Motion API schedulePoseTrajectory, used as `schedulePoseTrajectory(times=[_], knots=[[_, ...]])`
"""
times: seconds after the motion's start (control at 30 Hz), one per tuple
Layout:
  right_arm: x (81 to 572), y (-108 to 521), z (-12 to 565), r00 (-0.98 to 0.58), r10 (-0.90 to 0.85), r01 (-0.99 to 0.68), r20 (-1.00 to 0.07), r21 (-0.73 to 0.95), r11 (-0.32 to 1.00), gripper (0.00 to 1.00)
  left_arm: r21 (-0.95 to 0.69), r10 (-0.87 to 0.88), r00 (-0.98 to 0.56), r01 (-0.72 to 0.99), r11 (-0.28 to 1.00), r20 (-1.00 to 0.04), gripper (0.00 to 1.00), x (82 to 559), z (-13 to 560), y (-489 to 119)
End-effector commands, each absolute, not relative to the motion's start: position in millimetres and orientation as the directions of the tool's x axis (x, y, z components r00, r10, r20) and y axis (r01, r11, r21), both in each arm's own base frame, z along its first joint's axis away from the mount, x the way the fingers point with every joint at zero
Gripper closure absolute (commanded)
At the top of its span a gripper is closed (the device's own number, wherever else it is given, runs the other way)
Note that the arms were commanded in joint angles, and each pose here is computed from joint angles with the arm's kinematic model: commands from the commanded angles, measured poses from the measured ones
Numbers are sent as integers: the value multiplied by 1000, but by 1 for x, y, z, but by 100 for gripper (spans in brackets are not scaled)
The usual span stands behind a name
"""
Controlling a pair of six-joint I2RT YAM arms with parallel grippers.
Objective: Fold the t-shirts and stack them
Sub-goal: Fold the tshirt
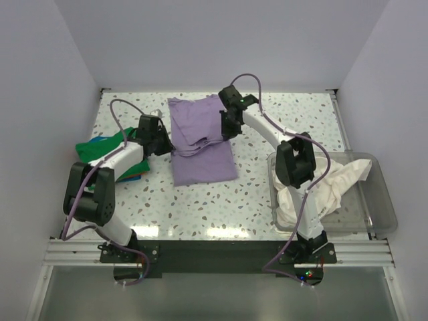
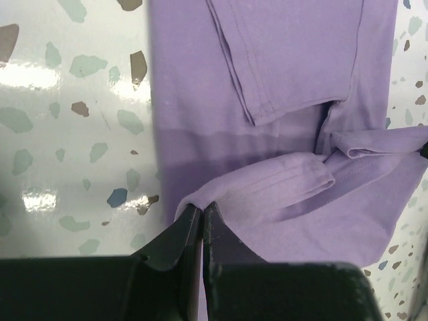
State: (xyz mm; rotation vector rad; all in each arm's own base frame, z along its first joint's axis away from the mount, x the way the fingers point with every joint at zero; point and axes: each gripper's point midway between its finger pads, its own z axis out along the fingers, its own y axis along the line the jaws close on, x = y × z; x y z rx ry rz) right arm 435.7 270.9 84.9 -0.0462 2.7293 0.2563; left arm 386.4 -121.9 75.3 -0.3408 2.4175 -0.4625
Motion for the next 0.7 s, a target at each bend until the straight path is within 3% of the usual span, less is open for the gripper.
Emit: schedulePoseTrajectory(times=[0.0, 0.33, 0.37, 0.4, 0.43, 0.47, 0.5, 0.57, 0.67], knots=[[451, 269, 98, -905, 6, -78, -424, 181, 980, 100, -428, -327, -709, -39, 903, -625, 100, 416, 96, -127], [463, 272, 83, -910, -4, -92, -414, 192, 977, 100, -418, -327, -713, -51, 907, -621, 100, 435, 87, -123], [465, 271, 79, -912, -7, -93, -410, 191, 977, 97, -415, -327, -712, -55, 908, -621, 96, 436, 86, -123], [468, 278, 84, -909, -10, -112, -417, 220, 969, 90, -410, -329, -706, -60, 910, -627, 86, 439, 90, -121], [470, 279, 85, -908, -14, -122, -419, 234, 965, 79, -395, -329, -698, -71, 916, -636, 62, 441, 91, -118], [470, 284, 90, -905, -21, -141, -424, 255, 957, 54, -390, -328, -687, -71, 918, -648, 53, 443, 97, -116], [474, 286, 98, -897, -20, -151, -442, 264, 953, 46, -385, -327, -680, -71, 920, -656, 42, 444, 102, -115], [475, 288, 116, -876, -23, -179, -482, 281, 943, 36, -378, -319, -651, -53, 924, -689, 39, 445, 118, -113], [471, 288, 128, -858, -29, -208, -513, 296, 932, 33, -381, -311, -617, -21, 925, -723, 37, 437, 138, -112]])
